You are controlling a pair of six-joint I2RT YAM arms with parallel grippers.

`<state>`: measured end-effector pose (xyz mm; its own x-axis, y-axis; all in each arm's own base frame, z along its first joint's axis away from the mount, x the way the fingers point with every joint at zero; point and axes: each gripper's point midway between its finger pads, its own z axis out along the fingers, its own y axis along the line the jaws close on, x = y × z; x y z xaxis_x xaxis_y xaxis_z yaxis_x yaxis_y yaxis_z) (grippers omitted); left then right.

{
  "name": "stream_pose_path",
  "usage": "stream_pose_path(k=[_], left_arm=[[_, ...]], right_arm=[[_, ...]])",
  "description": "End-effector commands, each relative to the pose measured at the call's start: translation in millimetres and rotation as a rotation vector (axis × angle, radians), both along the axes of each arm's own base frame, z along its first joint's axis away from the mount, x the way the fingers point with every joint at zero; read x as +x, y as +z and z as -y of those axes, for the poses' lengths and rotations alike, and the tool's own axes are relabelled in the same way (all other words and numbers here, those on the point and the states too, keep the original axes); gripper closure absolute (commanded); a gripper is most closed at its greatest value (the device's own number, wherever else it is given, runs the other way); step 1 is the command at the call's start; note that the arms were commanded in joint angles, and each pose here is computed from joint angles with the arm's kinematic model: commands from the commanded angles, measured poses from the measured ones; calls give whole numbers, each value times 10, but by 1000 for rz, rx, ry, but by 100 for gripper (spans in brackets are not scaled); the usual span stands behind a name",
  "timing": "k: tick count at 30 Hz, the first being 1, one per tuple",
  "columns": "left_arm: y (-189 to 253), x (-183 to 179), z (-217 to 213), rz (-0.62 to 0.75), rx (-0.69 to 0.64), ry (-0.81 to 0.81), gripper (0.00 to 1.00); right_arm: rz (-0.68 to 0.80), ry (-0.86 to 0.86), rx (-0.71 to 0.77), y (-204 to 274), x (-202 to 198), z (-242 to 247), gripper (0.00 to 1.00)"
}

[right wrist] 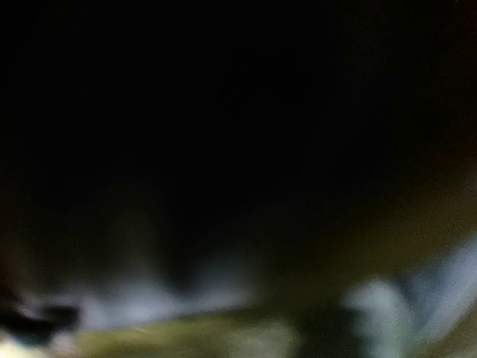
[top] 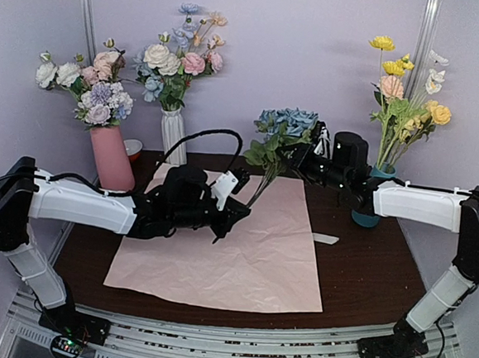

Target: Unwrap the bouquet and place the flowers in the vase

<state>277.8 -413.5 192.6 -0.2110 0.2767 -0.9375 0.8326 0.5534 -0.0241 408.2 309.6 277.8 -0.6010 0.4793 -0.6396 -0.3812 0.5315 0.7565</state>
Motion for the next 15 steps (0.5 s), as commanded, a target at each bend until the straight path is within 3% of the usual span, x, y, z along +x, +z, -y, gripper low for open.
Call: stream_pose_path(k=[1,7,15], left_arm=[[307,-129,139,114,-65,-77,100],[274,-119,154,108,-71,-74,99],[230,-94,121,105,-62,-52,66]], right_arm=[[24,38,-7,67,-34,-60,79],[56,71,-10,155,-110,-63,91],[173,51,-133,457,-143,101,100]])
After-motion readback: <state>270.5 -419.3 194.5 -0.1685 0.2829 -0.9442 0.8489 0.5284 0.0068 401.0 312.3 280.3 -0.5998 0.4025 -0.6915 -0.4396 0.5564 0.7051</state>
